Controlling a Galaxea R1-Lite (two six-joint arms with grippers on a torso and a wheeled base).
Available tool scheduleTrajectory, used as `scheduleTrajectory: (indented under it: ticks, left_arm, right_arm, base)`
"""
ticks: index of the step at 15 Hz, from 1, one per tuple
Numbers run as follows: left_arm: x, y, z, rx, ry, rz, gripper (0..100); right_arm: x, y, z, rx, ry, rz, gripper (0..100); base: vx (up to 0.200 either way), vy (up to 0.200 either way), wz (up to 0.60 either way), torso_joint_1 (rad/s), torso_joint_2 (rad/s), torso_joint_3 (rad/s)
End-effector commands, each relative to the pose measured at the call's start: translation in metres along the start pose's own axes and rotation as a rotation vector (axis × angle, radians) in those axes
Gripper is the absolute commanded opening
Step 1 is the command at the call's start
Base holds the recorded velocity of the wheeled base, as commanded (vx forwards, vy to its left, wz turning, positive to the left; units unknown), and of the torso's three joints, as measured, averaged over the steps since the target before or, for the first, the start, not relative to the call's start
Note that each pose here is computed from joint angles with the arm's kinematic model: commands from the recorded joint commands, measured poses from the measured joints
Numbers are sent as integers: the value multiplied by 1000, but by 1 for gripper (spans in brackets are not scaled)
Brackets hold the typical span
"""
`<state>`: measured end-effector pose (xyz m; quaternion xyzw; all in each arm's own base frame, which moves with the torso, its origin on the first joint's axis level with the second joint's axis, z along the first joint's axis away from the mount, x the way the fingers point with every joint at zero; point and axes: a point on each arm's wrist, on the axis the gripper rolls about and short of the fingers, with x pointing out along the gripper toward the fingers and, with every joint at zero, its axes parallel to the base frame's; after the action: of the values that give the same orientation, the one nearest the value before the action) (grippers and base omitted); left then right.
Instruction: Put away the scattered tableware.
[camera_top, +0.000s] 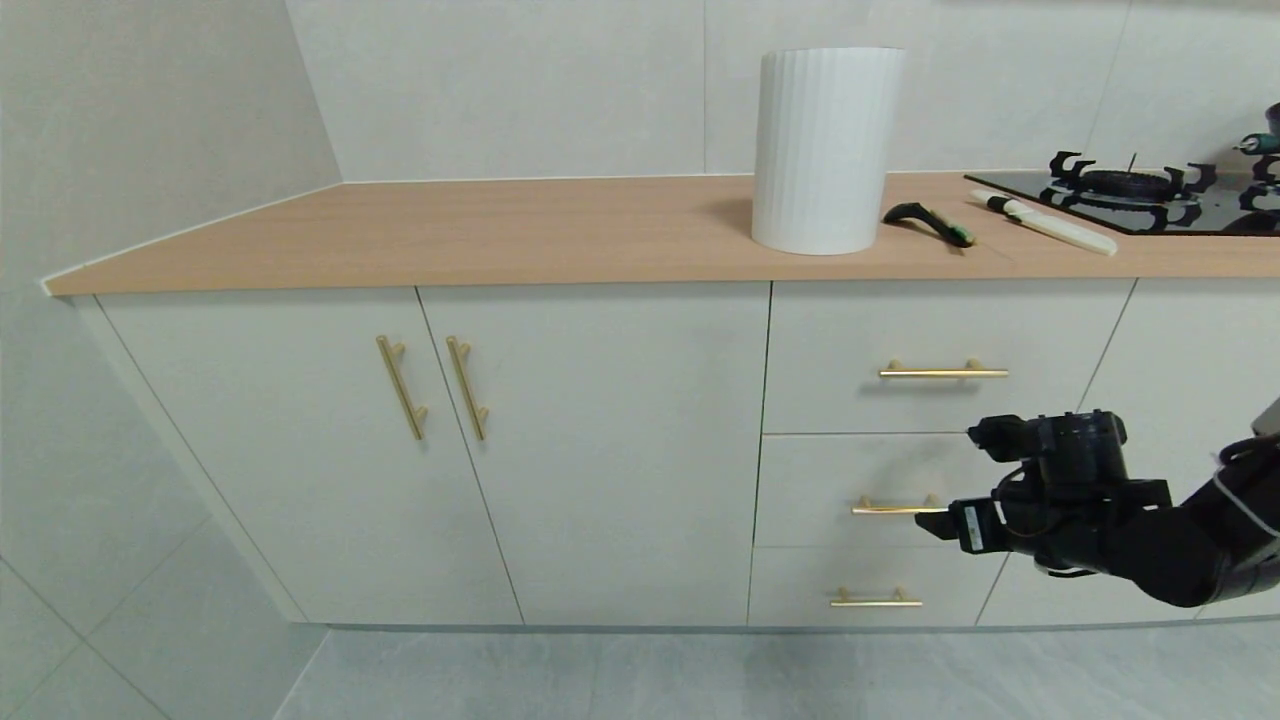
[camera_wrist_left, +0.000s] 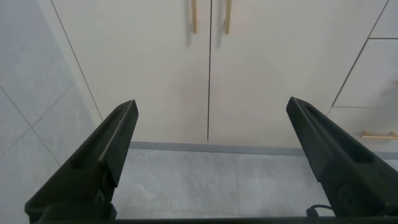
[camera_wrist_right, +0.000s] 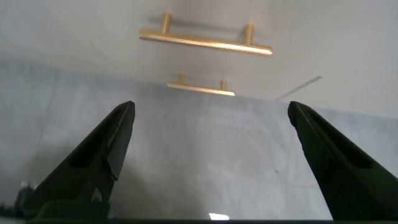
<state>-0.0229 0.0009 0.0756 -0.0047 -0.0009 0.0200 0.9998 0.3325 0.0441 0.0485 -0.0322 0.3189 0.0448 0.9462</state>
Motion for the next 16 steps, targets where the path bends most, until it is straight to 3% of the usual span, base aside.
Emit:
scheduleTrajectory:
  ticks: [1, 4, 16]
  left_arm:
    - [0, 0, 0, 0, -1, 0, 100]
    - [0, 0, 0, 0, 0, 0, 100]
    - [0, 0, 0, -1, 0, 0, 100]
  right_arm:
    - [30, 10, -21, 3, 26, -21, 100]
    - [57, 14, -26, 6, -80, -65, 100]
    - [110, 11, -24, 83, -169, -149, 100]
  base:
    - [0, 0, 0, 0, 0, 0]
    - [0, 0, 0, 0, 0, 0]
    - [0, 0, 0, 0, 0, 0]
